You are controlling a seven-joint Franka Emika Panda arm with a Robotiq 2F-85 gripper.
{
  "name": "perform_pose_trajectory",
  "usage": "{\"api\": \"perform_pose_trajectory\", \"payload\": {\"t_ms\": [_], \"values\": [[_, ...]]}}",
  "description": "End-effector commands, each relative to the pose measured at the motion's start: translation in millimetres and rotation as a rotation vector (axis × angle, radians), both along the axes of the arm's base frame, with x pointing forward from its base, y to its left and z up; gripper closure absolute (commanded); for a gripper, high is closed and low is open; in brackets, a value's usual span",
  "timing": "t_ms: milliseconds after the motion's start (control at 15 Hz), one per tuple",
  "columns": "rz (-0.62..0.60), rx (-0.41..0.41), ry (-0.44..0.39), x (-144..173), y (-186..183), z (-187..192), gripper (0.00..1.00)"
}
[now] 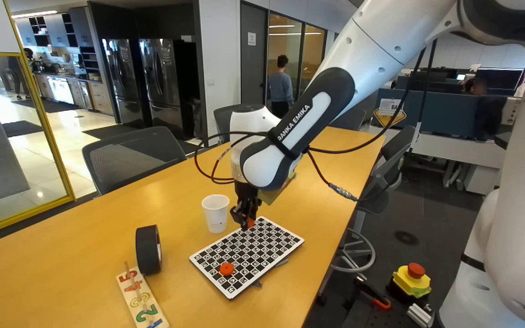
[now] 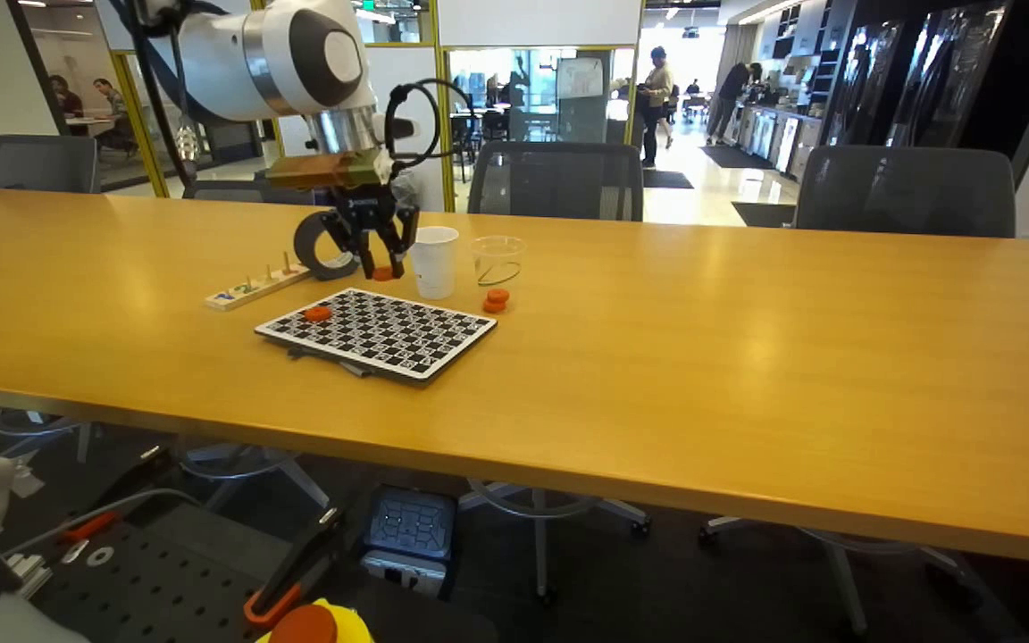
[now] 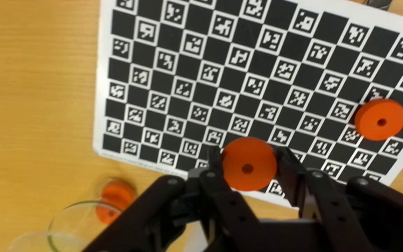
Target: Put the orange rings inside the clear cup. put the blue ring inside the white cup
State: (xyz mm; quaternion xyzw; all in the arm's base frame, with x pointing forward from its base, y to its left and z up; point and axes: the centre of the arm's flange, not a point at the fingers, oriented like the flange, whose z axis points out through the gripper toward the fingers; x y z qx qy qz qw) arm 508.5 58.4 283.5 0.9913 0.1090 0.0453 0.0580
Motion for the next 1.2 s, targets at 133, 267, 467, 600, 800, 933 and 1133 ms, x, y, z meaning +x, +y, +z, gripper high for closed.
{"api": "perform_pose_trajectory", "payload": {"t_ms": [133, 267, 467, 600, 800, 933, 1133], "values": [[-0.032, -0.053, -0.067, 35, -33, 58, 0.78], [-0.049, -0.052, -0.084, 47, -44, 66, 0.78], [-0.068, -0.053, -0.102, 64, -61, 72, 0.78], [-0.078, -0.048, -0.106, 74, -73, 72, 0.78], [-0.082, -0.043, -0.099, 88, -92, 63, 0.78], [-0.08, -0.037, -0.088, 98, -102, 55, 0.78], [-0.075, -0.025, -0.075, 112, -112, 46, 0.78]]}}
